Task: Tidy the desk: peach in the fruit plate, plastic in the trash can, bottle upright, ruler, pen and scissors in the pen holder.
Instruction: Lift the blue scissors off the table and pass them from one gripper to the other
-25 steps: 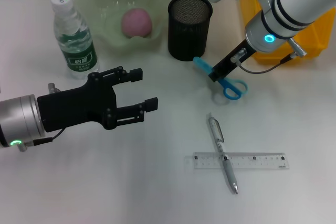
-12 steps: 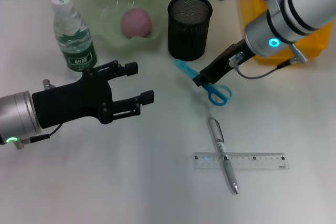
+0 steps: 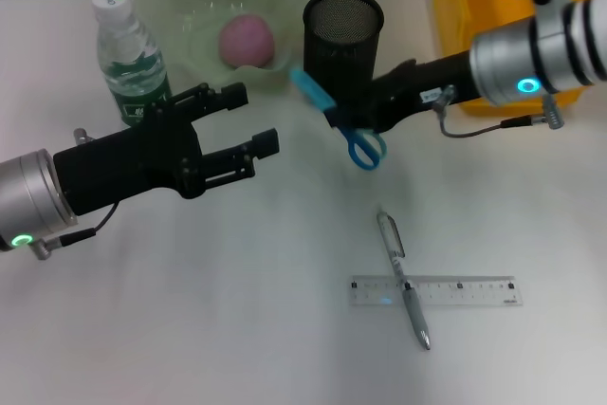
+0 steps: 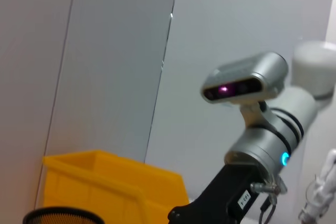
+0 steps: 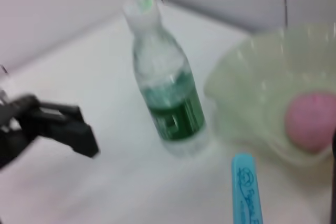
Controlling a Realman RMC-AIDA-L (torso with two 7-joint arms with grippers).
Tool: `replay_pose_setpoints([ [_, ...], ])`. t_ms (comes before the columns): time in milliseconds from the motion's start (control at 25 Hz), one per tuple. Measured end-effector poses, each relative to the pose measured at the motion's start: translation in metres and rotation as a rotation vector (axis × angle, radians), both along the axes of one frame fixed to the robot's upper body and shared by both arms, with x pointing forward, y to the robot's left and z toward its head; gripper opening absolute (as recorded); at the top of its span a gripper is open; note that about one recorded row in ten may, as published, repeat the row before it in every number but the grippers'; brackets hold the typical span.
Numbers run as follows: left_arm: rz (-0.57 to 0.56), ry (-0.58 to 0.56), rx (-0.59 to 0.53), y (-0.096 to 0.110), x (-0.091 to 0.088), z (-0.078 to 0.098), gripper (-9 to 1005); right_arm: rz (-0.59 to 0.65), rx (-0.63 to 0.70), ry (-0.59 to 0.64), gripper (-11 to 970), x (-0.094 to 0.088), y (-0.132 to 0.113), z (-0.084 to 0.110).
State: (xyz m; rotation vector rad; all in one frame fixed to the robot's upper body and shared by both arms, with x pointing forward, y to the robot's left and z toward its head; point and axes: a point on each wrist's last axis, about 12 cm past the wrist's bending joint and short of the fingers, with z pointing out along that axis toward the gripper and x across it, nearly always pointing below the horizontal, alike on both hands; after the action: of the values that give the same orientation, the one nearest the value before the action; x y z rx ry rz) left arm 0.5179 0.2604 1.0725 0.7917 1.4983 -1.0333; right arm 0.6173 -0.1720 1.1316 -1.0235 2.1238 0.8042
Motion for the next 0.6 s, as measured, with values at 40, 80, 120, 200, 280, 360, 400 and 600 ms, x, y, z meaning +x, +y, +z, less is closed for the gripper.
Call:
replay_pose_setpoints([
  [40, 0.001, 0.002, -0.009, 0.0, 0.0, 0.0, 719, 0.003, 0.029, -0.018, 219, -0.002, -0.004, -0.001],
  [80, 0.004, 0.006, -0.021, -0.001, 0.0, 0.001, 719, 0.006, 0.056, -0.037, 219, -0.004, -0.007, -0.002],
  [120, 0.005, 0.012, -0.031, -0.001, 0.0, 0.001, 718, 0.009, 0.082, -0.06, 219, -0.006, -0.01, -0.003],
  [200, 0.009, 0.03, -0.065, -0.003, 0.001, 0.002, 718, 0.017, 0.125, -0.107, 218, -0.01, -0.015, -0.005],
  [280, 0.01, 0.052, -0.093, -0.005, 0.002, 0.003, 718, 0.019, 0.171, -0.153, 217, -0.015, -0.02, -0.009],
  [360, 0.011, 0.075, -0.115, -0.007, 0.003, 0.004, 718, 0.019, 0.212, -0.195, 217, -0.019, -0.024, -0.013],
  [400, 0.012, 0.09, -0.127, -0.007, 0.004, 0.005, 717, 0.022, 0.234, -0.215, 217, -0.022, -0.025, -0.015],
  [600, 0.037, 0.146, -0.221, -0.014, 0.005, 0.004, 717, 0.028, 0.328, -0.326, 216, -0.035, -0.031, -0.028],
])
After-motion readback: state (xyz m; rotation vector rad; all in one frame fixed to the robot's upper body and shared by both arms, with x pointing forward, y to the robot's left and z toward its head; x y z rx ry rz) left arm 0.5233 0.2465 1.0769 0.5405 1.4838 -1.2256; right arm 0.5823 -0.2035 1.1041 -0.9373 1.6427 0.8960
